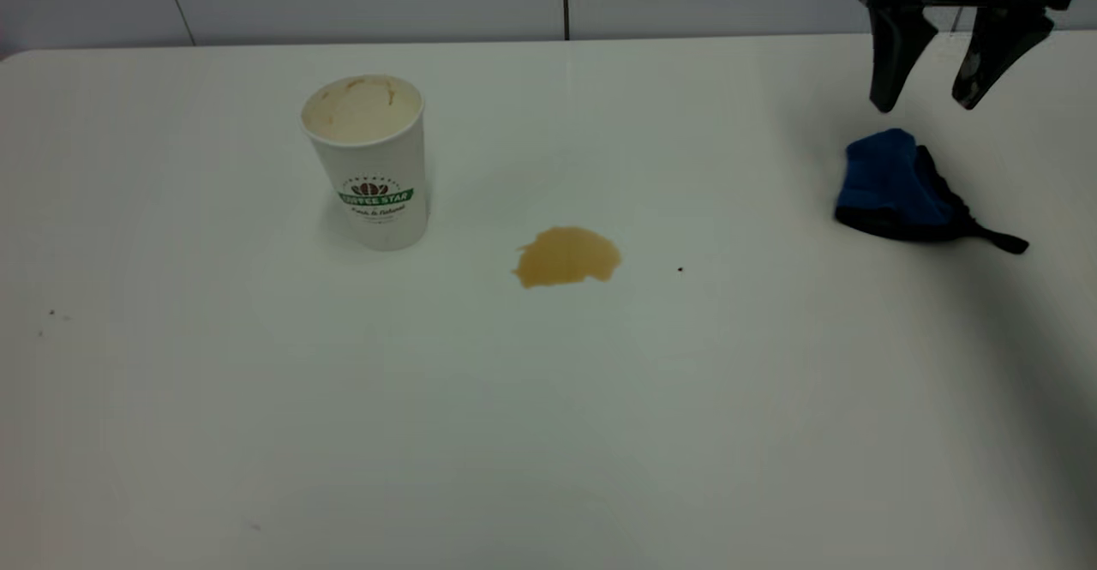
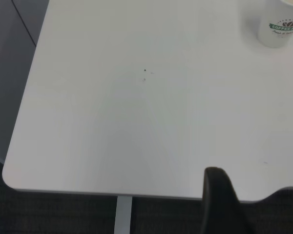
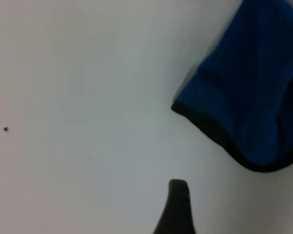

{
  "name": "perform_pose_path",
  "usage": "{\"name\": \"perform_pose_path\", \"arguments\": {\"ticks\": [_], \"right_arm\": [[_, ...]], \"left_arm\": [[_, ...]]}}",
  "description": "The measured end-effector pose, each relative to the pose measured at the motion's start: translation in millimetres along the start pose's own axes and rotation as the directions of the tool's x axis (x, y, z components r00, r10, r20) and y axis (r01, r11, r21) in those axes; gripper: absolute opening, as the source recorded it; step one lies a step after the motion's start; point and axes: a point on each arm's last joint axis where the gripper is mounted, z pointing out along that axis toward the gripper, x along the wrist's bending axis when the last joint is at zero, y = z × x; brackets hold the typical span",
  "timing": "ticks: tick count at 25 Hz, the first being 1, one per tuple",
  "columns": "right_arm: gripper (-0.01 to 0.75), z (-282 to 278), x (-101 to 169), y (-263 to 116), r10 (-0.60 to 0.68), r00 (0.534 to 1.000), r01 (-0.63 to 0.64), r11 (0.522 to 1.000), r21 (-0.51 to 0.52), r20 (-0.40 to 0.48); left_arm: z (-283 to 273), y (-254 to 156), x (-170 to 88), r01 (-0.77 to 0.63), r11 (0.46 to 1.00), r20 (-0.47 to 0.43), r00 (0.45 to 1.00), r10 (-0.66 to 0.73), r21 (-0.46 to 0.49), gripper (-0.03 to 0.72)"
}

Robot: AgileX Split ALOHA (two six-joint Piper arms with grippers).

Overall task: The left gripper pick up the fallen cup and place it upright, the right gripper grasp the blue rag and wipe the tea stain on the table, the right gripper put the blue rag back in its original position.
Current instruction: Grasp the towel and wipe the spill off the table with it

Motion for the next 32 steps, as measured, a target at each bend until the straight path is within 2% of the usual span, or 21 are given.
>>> {"name": "perform_pose_path", "arguments": {"ticks": [3,12,18,22,25,28,30,32], "right_arm": [[0.730,22.6,-3.9,2.0,0.000,1.000,0.000,1.000,0.003,0.011],[0.708,57.4,-14.4,11.6,-0.021,0.996,0.029,0.994,-0.101,0.084],[0.652,85.1,-20.6,9.3,-0.023,0.993,0.035,0.995,-0.098,0.119],[0.535,91.9,-21.2,8.5,-0.021,0.993,0.032,0.995,-0.094,0.116],[0.362,91.9,-18.9,9.2,0.002,0.997,0.006,0.995,-0.103,0.082],[0.143,91.3,-16.0,10.3,0.048,0.999,-0.045,0.992,-0.115,0.023],[0.085,91.6,-12.6,10.8,0.075,0.997,-0.077,0.990,-0.118,-0.019],[0.085,92.2,-8.2,10.9,0.090,0.995,-0.096,0.989,-0.114,-0.051]], "left_arm": [[0.0,0.0,0.0,0.000,1.000,0.000,1.000,0.000,0.000,0.416],[0.0,0.0,0.0,0.000,1.000,0.000,1.000,0.000,0.000,0.416],[0.0,0.0,0.0,-0.001,1.000,0.000,1.000,0.001,0.000,0.416],[0.0,0.0,0.0,-0.001,1.000,0.000,1.000,0.001,0.000,0.416],[0.0,0.0,0.0,-0.001,1.000,0.000,1.000,0.001,0.000,0.416],[0.0,0.0,0.0,-0.001,1.000,0.000,1.000,0.001,0.000,0.416],[0.0,0.0,0.0,-0.001,1.000,0.000,1.000,0.001,0.000,0.416],[0.0,0.0,0.0,-0.001,1.000,0.000,1.000,0.001,0.000,0.416]]}}
